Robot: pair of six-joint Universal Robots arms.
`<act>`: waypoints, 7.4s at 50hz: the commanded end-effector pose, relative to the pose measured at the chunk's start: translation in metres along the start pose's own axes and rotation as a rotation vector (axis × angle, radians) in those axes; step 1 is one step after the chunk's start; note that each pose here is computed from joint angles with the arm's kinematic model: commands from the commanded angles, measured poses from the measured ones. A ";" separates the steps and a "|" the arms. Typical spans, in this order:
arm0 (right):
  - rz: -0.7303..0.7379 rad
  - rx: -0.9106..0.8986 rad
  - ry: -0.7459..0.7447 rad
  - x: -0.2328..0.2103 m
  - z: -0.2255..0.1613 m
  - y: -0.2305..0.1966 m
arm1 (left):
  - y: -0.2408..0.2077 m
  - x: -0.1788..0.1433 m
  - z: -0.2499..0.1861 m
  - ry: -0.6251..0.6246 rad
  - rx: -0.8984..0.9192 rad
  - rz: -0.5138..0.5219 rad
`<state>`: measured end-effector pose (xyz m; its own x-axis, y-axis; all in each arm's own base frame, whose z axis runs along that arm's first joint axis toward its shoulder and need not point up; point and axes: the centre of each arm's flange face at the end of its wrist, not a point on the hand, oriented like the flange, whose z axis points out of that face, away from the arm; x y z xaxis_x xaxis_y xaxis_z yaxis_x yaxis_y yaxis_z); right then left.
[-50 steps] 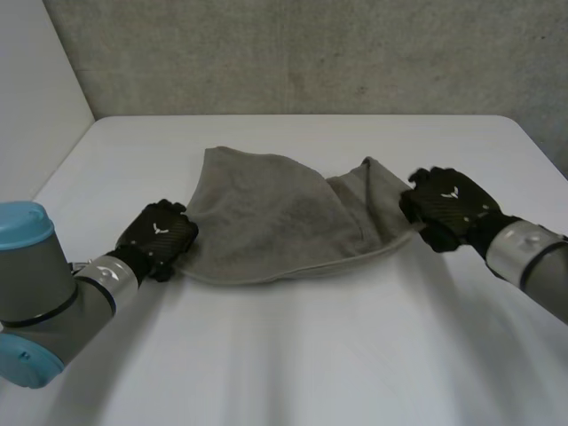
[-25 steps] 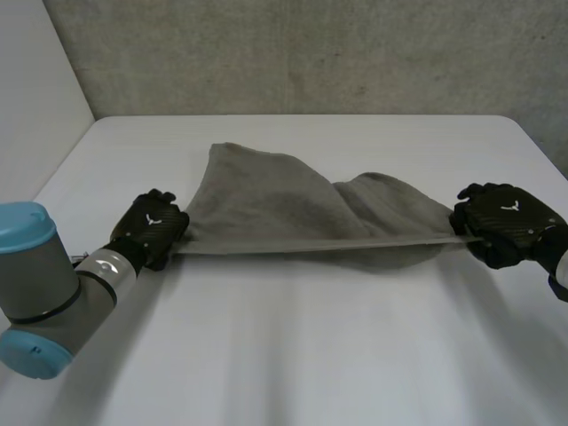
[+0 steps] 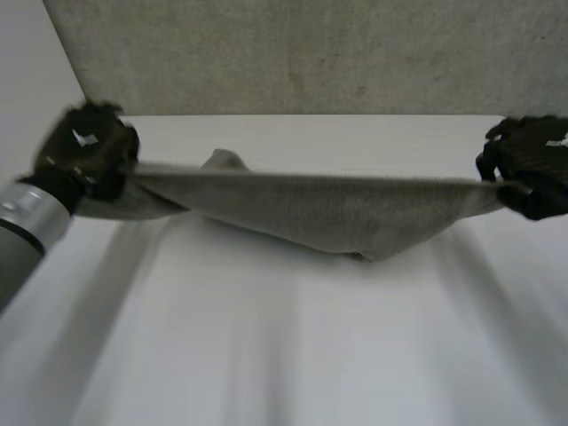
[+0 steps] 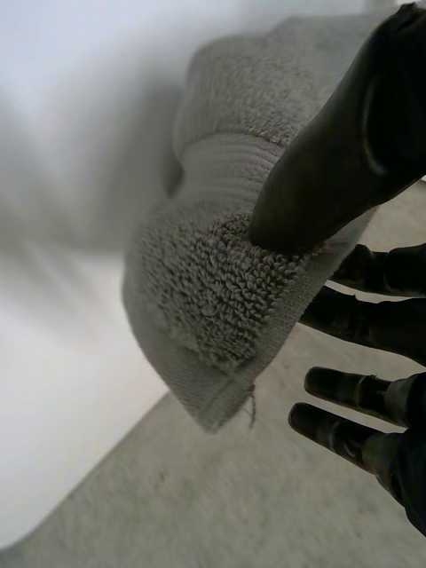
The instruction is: Fold the towel.
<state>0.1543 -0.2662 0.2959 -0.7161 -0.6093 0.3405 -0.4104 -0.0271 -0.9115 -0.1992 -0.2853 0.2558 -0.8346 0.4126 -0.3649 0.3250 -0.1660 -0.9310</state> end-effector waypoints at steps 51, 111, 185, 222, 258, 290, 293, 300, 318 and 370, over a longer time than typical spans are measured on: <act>0.027 0.391 0.154 0.006 0.126 -0.008 | -0.001 -0.041 0.108 0.041 0.342 -0.059; 0.044 -0.037 0.035 0.026 0.067 0.077 | 0.082 0.004 0.030 0.317 -0.125 0.017; 0.076 -0.098 0.124 -0.018 0.082 0.078 | 0.073 0.011 0.047 0.137 -0.121 0.103; 0.025 -0.264 -0.002 -0.014 0.080 0.162 | 0.076 0.022 0.026 0.162 -0.129 -0.050; -0.141 0.124 -0.090 -0.065 0.106 -0.014 | 0.077 0.017 0.024 0.141 -0.138 -0.053; -0.151 0.097 -0.202 -0.192 0.093 0.001 | 0.048 0.037 0.031 0.190 -0.056 -0.121; -0.075 0.029 -0.156 -0.164 0.084 0.017 | 0.040 0.049 0.030 0.223 -0.045 -0.197; -0.006 -0.070 -0.156 -0.141 0.070 0.066 | 0.026 0.081 0.021 0.311 -0.028 -0.269; 0.004 -0.066 -0.222 -0.134 0.081 0.120 | 0.031 0.102 0.019 0.324 -0.051 -0.267; -0.282 -0.010 -0.614 -0.285 0.075 0.042 | 0.020 0.068 0.022 0.194 -0.023 -0.274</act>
<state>0.3655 -0.1636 0.1611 -0.1473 -0.9190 0.3658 -0.5410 -0.2348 -0.8076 -0.2611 -0.2801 0.2131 -0.7851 0.6120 -0.0952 0.1112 -0.0118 -0.9937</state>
